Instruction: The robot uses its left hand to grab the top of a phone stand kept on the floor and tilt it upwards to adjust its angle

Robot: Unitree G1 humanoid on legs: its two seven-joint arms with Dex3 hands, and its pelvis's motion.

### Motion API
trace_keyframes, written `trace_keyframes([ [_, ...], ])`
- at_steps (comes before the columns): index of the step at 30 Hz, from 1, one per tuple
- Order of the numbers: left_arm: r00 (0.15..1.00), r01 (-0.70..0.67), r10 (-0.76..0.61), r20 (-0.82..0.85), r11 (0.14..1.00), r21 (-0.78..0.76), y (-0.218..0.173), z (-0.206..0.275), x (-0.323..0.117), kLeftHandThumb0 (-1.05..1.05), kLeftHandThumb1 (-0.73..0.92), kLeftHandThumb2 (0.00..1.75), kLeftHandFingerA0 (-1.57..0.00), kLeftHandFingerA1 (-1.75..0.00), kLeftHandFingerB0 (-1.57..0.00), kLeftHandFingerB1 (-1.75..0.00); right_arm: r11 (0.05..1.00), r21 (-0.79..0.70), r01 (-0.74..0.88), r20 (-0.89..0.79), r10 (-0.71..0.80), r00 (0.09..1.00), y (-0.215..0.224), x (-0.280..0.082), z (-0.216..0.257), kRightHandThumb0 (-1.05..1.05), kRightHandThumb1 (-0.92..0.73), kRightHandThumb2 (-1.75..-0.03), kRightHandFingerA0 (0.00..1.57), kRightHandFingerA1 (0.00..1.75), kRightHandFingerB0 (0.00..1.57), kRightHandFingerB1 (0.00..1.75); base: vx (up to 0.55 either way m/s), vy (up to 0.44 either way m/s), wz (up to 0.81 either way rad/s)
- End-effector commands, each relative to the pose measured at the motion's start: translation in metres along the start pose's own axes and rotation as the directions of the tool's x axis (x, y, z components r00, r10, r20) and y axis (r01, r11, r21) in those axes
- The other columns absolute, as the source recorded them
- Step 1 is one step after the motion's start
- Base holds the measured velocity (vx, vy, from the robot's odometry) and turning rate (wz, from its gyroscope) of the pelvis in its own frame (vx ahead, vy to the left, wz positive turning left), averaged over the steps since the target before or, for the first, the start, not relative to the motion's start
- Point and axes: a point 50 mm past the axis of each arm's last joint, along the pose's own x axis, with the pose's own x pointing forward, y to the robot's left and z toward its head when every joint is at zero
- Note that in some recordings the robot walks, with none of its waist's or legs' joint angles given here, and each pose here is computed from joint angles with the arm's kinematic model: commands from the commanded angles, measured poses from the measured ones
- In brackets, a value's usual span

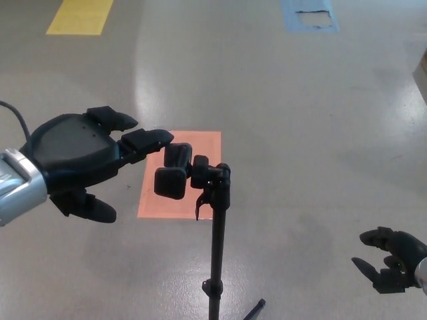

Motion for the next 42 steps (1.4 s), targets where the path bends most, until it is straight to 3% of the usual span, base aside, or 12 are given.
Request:
trace_keyframes([
  [1, 1.000, 0.007, -0.007, -0.016, 1.000, 0.005, -0.003, -0.002, 0.001, -0.87, 0.63, 0.60, -0.07, -0.25, 0.00, -0.21, 1.000, -0.011, 0.017, -0.011, -0.017, 1.000, -0.008, -0.001, 0.000, -0.67, -0.63, -0.96, 0.06, 0.43, 0.04, 0.39, 0.00, 0.000, 0.00],
  [4, 1.000, 0.008, -0.008, -0.015, 1.000, -0.006, -0.005, -0.001, 0.001, -0.87, 0.63, 0.60, -0.07, -0.25, 0.00, -0.21, 1.000, -0.007, 0.015, -0.006, -0.015, 1.000, -0.008, -0.001, 0.000, -0.67, -0.63, -0.96, 0.06, 0.43, 0.04, 0.39, 0.00, 0.000, 0.00],
  [5, 1.000, 0.010, -0.010, -0.015, 1.000, -0.006, -0.006, -0.001, 0.001, -0.86, 0.63, 0.60, -0.07, -0.25, 0.00, -0.21, 1.000, -0.003, 0.015, -0.006, -0.015, 1.000, -0.008, -0.001, 0.000, -0.63, -0.84, -0.65, 0.13, 0.29, 0.13, 0.26, 0.00, 0.000, 0.00],
  [9, 1.000, 0.019, -0.019, -0.013, 1.000, 0.010, -0.005, 0.001, 0.003, -0.90, 0.54, 0.71, -0.09, -0.23, 0.00, -0.18, 1.000, 0.004, 0.014, -0.004, -0.014, 1.000, -0.009, -0.001, 0.001, -0.63, -0.84, -0.65, 0.13, 0.29, 0.13, 0.25, 0.00, 0.000, 0.00],
  [10, 1.000, 0.013, -0.013, -0.007, 1.000, 0.005, -0.004, 0.002, 0.004, -0.84, 0.50, 0.89, -0.09, -0.22, -0.02, -0.16, 1.000, 0.006, 0.014, -0.004, -0.014, 1.000, -0.010, -0.001, 0.001, -0.72, -0.65, -0.94, 0.00, 0.38, 0.09, 0.35, 0.00, 0.000, 0.00],
  [19, 0.999, -0.022, 0.022, 0.031, 1.000, -0.004, 0.001, 0.010, 0.007, -0.84, 0.62, 0.59, -0.11, -0.26, -0.01, -0.23, 1.000, 0.005, 0.017, -0.001, -0.017, 1.000, -0.011, -0.001, 0.002, -0.63, -0.84, -0.65, 0.13, 0.29, 0.13, 0.26, 0.00, 0.000, 0.00],
  [20, 0.999, -0.029, 0.029, 0.036, 1.000, -0.004, 0.003, 0.011, 0.007, -0.84, 0.62, 0.59, -0.11, -0.26, -0.01, -0.24, 1.000, 0.003, 0.015, -0.003, -0.015, 1.000, -0.011, -0.001, 0.002, -0.77, -0.67, -0.92, 0.00, 0.38, 0.05, 0.34, 0.00, 0.000, 0.00],
  [23, 0.998, -0.041, 0.041, 0.045, 0.999, -0.002, 0.006, 0.014, 0.008, -0.86, 0.51, 0.86, -0.09, -0.26, -0.06, -0.17, 1.000, 0.000, 0.014, -0.003, -0.014, 1.000, -0.011, -0.001, 0.003, -0.62, -0.84, -0.65, 0.13, 0.30, 0.13, 0.26, 0.00, 0.000, 0.00],
  [30, 0.998, -0.035, 0.034, 0.056, 0.999, 0.017, 0.006, 0.018, 0.010, -0.78, 0.47, 0.88, -0.08, -0.30, 0.00, -0.18, 1.000, 0.003, 0.014, 0.006, -0.014, 1.000, -0.013, 0.000, 0.006, -0.78, -0.67, -0.92, 0.01, 0.38, 0.03, 0.33, 0.00, 0.000, 0.00],
  [32, 0.998, -0.033, 0.032, 0.058, 0.999, 0.015, 0.005, 0.019, 0.010, -0.85, 0.49, 0.82, -0.07, -0.29, -0.05, -0.18, 1.000, -0.001, 0.017, 0.007, -0.017, 1.000, -0.013, 0.000, 0.007, -0.62, -0.84, -0.65, 0.13, 0.29, 0.13, 0.25, 0.00, 0.000, 0.00],
  [35, 0.998, -0.017, 0.016, 0.055, 1.000, 0.012, 0.003, 0.019, 0.011, -0.83, 0.63, 0.59, -0.11, -0.27, 0.00, -0.22, 1.000, -0.006, 0.018, 0.003, -0.018, 1.000, -0.015, 0.000, 0.008, -0.78, -0.67, -0.92, 0.00, 0.36, 0.06, 0.34, 0.00, 0.000, 0.00],
  [42, 0.999, 0.005, -0.006, 0.053, 1.000, 0.023, -0.003, 0.018, 0.010, -0.80, 0.49, 0.90, -0.07, -0.25, 0.00, -0.15, 1.000, -0.001, 0.013, 0.008, -0.013, 1.000, -0.015, 0.000, 0.011, -0.70, -0.64, -0.93, 0.00, 0.38, 0.09, 0.36, 0.00, 0.000, 0.00],
])
